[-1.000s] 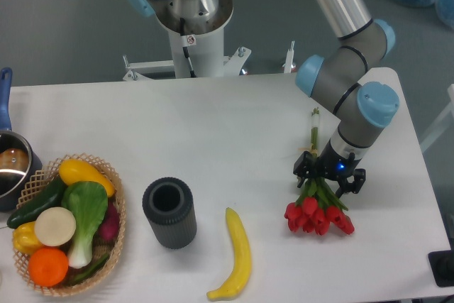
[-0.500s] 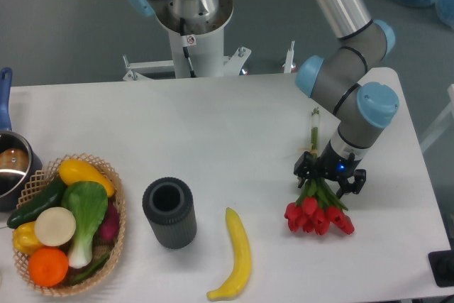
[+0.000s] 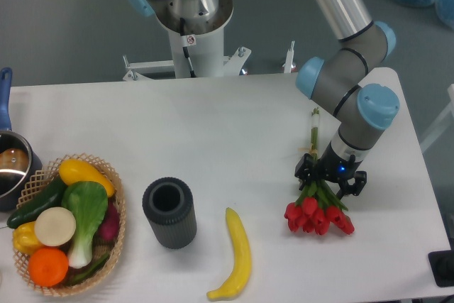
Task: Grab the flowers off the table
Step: 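Lift the gripped tulip bunch up off the table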
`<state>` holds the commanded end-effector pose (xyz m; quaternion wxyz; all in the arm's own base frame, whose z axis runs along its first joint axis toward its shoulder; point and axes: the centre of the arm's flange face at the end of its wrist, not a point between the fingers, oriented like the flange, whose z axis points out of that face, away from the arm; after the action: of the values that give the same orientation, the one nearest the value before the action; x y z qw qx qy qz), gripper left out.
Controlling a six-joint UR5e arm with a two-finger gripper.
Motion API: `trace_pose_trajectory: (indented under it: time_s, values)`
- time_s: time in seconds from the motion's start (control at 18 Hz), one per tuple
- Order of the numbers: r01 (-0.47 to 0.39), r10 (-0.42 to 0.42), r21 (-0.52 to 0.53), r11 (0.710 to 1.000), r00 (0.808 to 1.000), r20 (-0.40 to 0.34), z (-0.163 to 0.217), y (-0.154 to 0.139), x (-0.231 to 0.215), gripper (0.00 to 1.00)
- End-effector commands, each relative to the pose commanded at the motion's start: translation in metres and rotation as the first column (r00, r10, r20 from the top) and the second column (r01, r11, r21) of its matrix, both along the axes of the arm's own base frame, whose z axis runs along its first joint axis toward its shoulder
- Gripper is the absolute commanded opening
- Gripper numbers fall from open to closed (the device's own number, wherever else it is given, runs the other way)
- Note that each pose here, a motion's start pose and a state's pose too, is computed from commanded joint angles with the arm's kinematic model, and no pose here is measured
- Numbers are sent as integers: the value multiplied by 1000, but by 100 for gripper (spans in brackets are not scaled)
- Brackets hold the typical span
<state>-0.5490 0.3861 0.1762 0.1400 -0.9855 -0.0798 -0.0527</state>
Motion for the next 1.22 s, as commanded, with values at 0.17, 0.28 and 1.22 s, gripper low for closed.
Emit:
trace_pose_trajectory:
  time_s: [0.17,0.28,1.22]
  values:
    - [0,0,1,1000,1000,1,0,0,0,68]
    - [-1,1,3,1000,1000,-3,2,0,-1,61]
    - [14,-6,91,996,996,-92,73,2,1,55]
